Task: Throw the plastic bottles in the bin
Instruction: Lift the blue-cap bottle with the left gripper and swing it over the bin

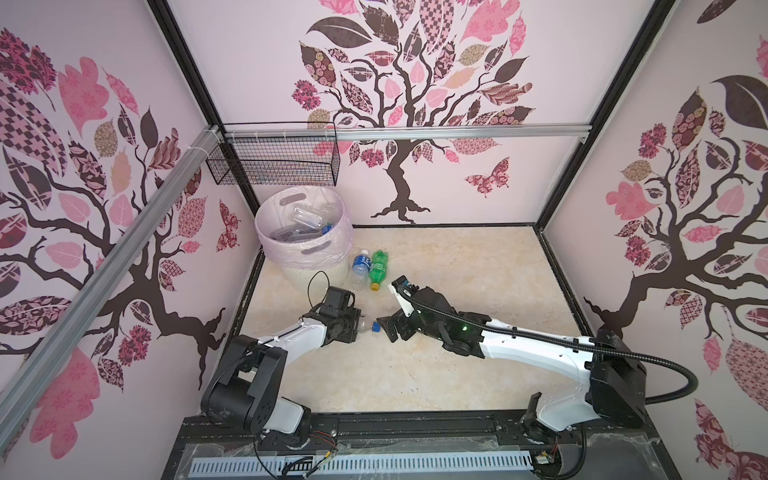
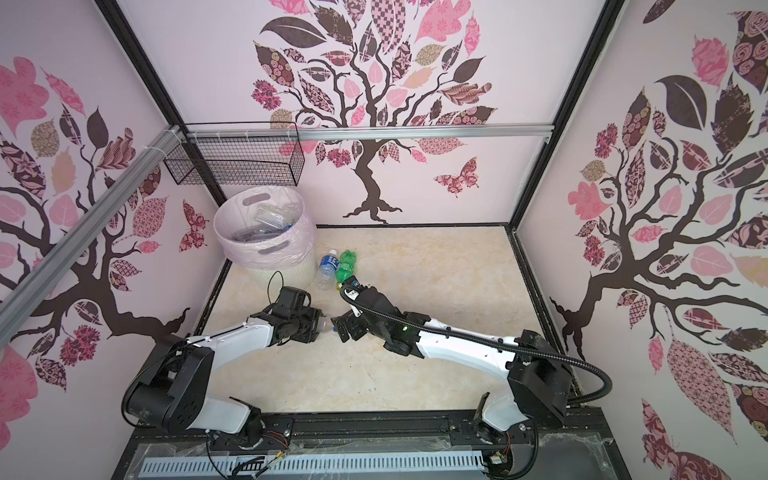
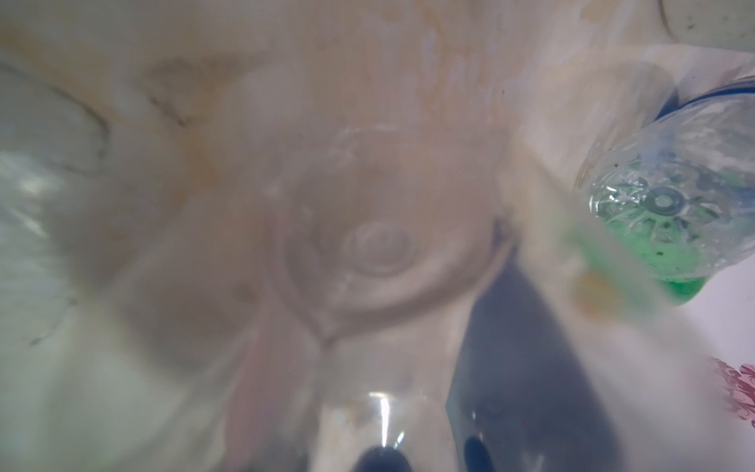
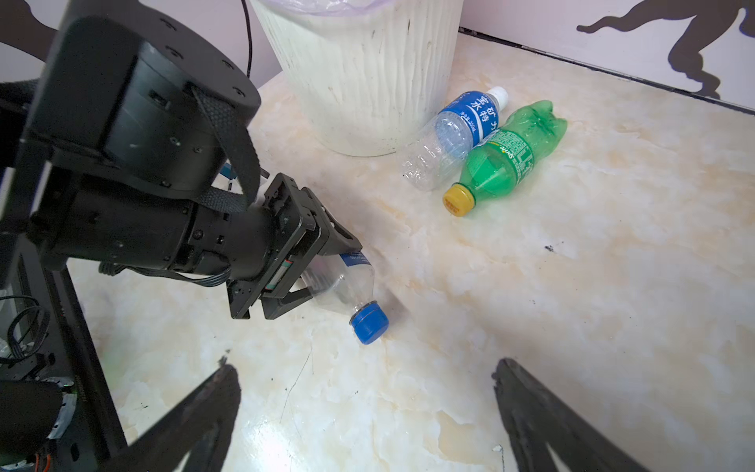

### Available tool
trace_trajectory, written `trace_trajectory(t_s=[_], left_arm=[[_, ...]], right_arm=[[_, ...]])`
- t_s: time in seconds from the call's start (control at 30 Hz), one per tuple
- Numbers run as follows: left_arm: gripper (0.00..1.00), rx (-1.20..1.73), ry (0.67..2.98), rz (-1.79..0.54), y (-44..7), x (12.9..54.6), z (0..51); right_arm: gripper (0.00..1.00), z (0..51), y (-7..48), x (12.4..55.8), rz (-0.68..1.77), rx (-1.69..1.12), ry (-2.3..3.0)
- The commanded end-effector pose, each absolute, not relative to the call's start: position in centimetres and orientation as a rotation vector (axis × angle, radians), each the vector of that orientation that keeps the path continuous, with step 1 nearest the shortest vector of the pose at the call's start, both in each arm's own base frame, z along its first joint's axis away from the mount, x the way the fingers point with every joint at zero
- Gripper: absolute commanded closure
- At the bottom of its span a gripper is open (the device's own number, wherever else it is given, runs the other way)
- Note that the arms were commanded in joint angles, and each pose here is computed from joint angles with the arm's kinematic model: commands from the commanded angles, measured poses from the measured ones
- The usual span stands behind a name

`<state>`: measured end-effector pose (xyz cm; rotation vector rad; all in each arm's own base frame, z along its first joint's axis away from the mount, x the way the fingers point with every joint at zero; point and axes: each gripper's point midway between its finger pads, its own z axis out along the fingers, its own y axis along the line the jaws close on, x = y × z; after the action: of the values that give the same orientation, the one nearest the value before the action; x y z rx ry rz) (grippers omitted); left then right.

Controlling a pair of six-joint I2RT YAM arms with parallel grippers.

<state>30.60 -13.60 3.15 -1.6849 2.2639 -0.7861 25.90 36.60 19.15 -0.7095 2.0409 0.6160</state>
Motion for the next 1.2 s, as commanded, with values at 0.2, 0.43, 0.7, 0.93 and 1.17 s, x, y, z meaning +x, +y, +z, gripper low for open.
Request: trace_trajectory(t_s=[0.2,0.43,0.7,0.93,1.17], left_arm=[[0.47,-1.551,2.316,-0.711,-14.0,30.8,4.4],[0.47,-1.364,2.322,-0.765,-14.6,32.1,7.0],[0.47,-1.124,2.267,-0.759,-14.0,33.5,12.5],[0.46,-0.898,2.157,-0.731,-13.3,34.8,20.3],[0.46,-0.769,1.966,-0.703,-11.6,35.3,29.8]], right_arm=[[0.0,20.3,36.1,25.7,0.624,-0.686,2.022],[0.01,20.5,35.8,25.7,0.619,-0.672,2.02],[0.01,21.7,35.4,26.1,0.587,-0.663,1.988],[0.0,25.2,35.5,26.6,0.59,-0.643,1.921],[0.01,29.9,35.4,27.3,0.576,-0.626,1.824]])
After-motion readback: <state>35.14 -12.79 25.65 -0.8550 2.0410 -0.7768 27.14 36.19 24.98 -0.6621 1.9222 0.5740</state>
